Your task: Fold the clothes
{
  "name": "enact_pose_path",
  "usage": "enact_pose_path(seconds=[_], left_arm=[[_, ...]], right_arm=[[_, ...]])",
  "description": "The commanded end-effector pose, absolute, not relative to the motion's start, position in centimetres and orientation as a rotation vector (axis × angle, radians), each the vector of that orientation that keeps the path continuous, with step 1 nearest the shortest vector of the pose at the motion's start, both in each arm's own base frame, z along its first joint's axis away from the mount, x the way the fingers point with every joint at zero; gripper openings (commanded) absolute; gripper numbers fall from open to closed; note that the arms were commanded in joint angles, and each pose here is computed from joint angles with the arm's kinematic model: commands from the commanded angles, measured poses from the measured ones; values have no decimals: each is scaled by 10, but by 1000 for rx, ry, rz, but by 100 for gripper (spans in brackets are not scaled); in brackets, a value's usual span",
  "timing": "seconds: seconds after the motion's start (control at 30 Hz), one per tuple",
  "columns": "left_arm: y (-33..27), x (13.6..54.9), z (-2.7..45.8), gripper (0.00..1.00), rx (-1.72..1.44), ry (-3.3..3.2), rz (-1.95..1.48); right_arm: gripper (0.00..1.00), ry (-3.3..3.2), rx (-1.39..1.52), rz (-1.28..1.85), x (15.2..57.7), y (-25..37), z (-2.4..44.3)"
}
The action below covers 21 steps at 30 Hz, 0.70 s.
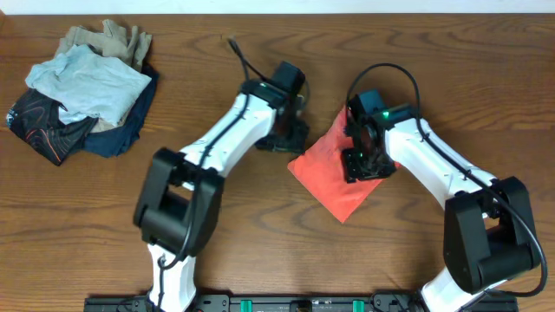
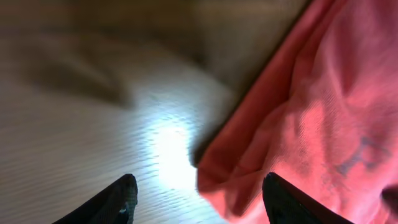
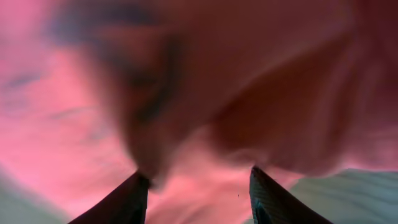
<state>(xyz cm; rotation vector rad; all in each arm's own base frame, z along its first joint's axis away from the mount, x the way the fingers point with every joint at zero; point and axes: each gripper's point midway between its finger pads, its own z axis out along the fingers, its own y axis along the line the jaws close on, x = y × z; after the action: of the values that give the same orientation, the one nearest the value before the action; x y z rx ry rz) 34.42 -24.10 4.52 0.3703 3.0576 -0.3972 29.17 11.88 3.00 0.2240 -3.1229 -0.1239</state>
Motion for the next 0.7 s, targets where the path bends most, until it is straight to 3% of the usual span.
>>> enact_pose_path(seconds=[0.0,0.2,0.33,0.43,0.53,0.67], left_arm=[[-250,327,35,66,443,3106,-416],[-247,299,24,65,483,3216,-353],[-234,280,26,56,477,3314,-295],[-228,269,28,54,474,3364,-264],[-226,267,29,42,470,3376,-256],[-230,289,44,43,523,3281,-318]], right_arm=[[51,-3178,81,158,301,79,17],[58,-3248,-25,409,318,37,11],[64,-3308,-128,594,339,7,19],[64,-3380,-114,559,359,1,22],[67,-3413,-14,433,367,11,21],[75,-3393,32,378,360,20,19]])
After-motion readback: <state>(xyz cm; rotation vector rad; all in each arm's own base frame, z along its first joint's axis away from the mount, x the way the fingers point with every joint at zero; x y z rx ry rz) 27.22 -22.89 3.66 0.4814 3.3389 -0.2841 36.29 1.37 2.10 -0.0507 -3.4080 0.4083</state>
